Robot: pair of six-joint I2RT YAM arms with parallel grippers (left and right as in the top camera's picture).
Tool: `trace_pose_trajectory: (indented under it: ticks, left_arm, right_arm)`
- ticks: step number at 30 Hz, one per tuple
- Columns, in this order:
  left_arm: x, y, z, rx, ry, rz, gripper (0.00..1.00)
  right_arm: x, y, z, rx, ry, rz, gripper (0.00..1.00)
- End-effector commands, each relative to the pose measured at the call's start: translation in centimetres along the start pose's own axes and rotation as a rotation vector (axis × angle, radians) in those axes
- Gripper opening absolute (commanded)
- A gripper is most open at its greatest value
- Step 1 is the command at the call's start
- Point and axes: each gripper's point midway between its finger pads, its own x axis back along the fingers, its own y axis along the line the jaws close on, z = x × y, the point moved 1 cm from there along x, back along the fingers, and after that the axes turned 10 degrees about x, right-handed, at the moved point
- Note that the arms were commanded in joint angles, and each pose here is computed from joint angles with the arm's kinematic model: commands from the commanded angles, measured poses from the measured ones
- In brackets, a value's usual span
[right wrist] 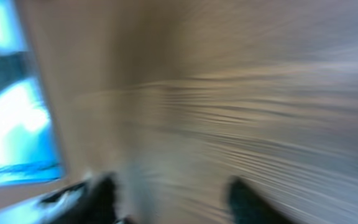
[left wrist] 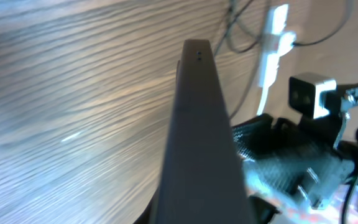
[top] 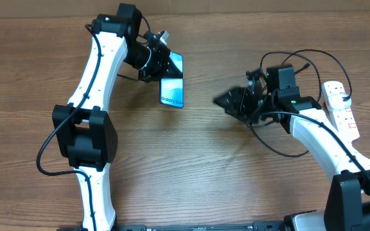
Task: Plug charger to phone and switch on socket
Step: 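Release the phone with the right gripper and move it toward the cable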
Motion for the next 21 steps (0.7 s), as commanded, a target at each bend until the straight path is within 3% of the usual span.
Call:
trace_pose_trajectory:
  ticks: [1, 6, 12, 21]
  left_arm:
    - [1.3, -0.8, 0.5, -0.096, -0.033, -0.037, 0.04]
    - [1.3, -0.8, 0.6, -0.093, -0.029, -0.038, 0.04]
    - [1.3, -0.7, 0.9, -0.080, -0.016, -0.041, 0.04]
    - [1.3, -0.6, 1.0, -0.075, -0.012, -0.042, 0.04]
  right_arm:
    - [0.9, -5.4, -0.9, 0.023, -0.076, 0.317, 0.05]
    - [2.5, -9.0, -0.2, -0.011, -0.082, 0.542, 0.04]
    - [7.0, -14.1, 1.1, -0.141, -0.145, 0.940, 0.04]
    - [6.2, -14.6, 1.4, -0.152, -0.163, 0.915, 0.04]
